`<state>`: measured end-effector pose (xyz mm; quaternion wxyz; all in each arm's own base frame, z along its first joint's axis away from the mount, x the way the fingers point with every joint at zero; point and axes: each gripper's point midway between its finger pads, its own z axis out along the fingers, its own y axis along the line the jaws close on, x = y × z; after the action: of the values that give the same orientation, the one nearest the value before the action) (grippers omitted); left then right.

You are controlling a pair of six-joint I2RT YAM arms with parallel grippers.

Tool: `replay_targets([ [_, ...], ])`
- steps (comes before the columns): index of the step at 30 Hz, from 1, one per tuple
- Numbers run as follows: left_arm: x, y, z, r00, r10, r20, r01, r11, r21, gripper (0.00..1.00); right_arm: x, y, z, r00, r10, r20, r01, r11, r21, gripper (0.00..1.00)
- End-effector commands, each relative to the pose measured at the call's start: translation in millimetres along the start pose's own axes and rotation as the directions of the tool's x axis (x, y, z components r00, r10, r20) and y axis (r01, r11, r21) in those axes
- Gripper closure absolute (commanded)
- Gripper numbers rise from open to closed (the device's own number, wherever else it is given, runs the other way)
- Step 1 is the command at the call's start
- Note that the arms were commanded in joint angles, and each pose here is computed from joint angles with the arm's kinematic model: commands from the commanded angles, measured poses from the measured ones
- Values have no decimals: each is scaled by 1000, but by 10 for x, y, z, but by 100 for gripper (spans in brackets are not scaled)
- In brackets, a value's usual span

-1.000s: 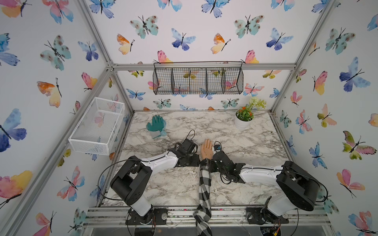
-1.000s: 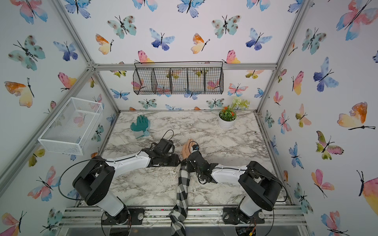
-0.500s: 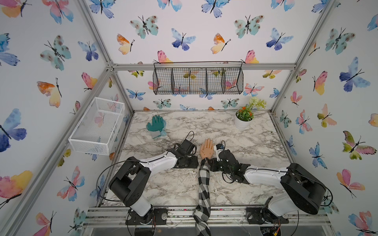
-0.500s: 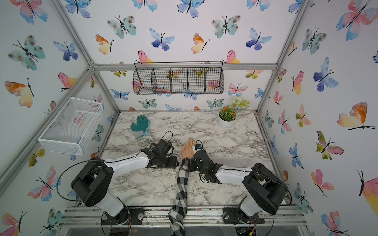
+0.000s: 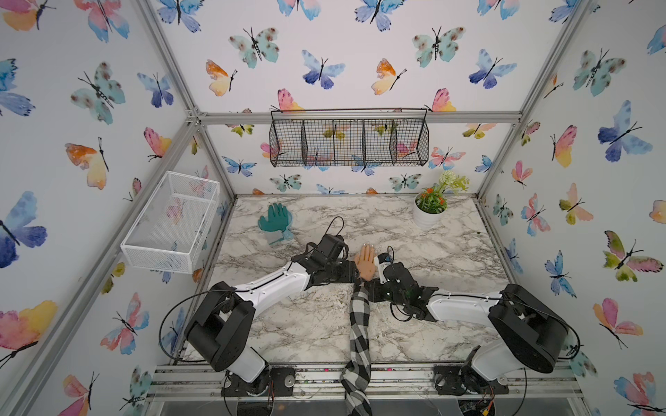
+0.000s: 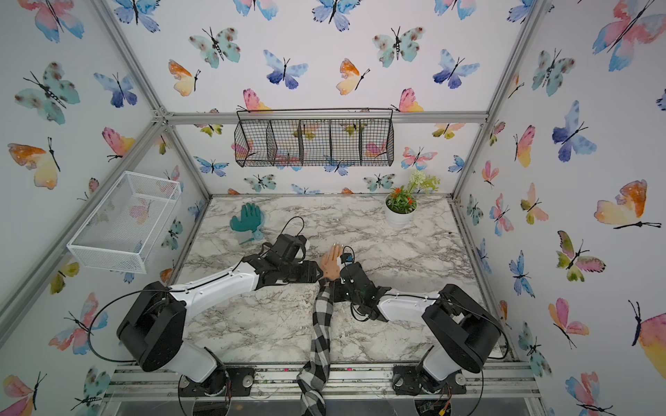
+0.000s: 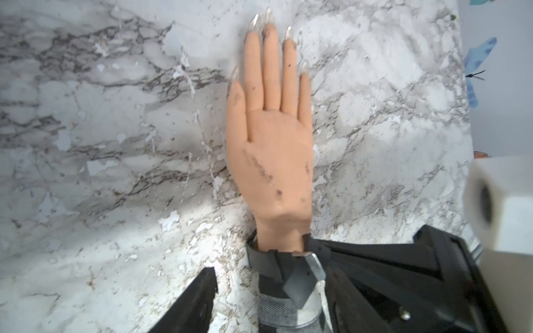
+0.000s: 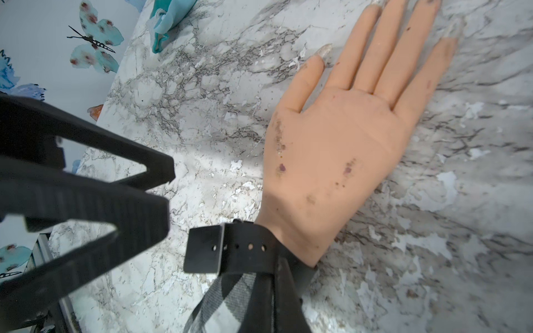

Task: Take off the watch
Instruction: Untie the watch from the hand.

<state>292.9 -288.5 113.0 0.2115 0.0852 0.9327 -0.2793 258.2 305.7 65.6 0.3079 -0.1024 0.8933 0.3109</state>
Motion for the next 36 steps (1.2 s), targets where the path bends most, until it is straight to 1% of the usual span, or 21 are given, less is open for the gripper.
replay_targets([
  [1, -20, -106, 70, 1000, 2, -19, -1, 1000, 27, 36, 16, 22, 47, 1000, -10, -18, 10, 1000, -8, 98],
  [4, -3, -136, 122, 999, 7, -35, -6, 1000, 27, 37, 15, 19, 47, 1000, -10, -17, 10, 1000, -3, 98],
  [8, 63, -111, 175, 998, 19, -67, -19, 1000, -2, 37, 4, -5, 47, 1000, -9, -12, 9, 1000, 9, 97],
  [19, 364, 221, 233, 986, 25, -168, -47, 990, -131, 42, -17, -87, 23, 1000, -7, 5, 6, 999, 53, 97],
  [24, 463, 339, 221, 983, 19, -185, -50, 985, -167, 45, -18, -191, -5, 1000, -2, 18, 0, 995, 98, 97],
  [28, 496, 393, 227, 981, 19, -191, -55, 982, -182, 46, -35, -235, -30, 1000, 8, 28, -11, 994, 108, 97],
  [32, 495, 402, 253, 981, 18, -194, -55, 981, -187, 46, -44, -296, -71, 997, 60, 53, -65, 992, 108, 97],
  [34, 483, 394, 265, 981, 18, -194, -55, 981, -185, 46, -88, -306, -131, 989, 112, 96, -119, 990, 71, 98],
  [36, 477, 390, 274, 981, 17, -194, -53, 981, -185, 46, -166, -253, -207, 976, 167, 140, -169, 986, -3, 97],
])
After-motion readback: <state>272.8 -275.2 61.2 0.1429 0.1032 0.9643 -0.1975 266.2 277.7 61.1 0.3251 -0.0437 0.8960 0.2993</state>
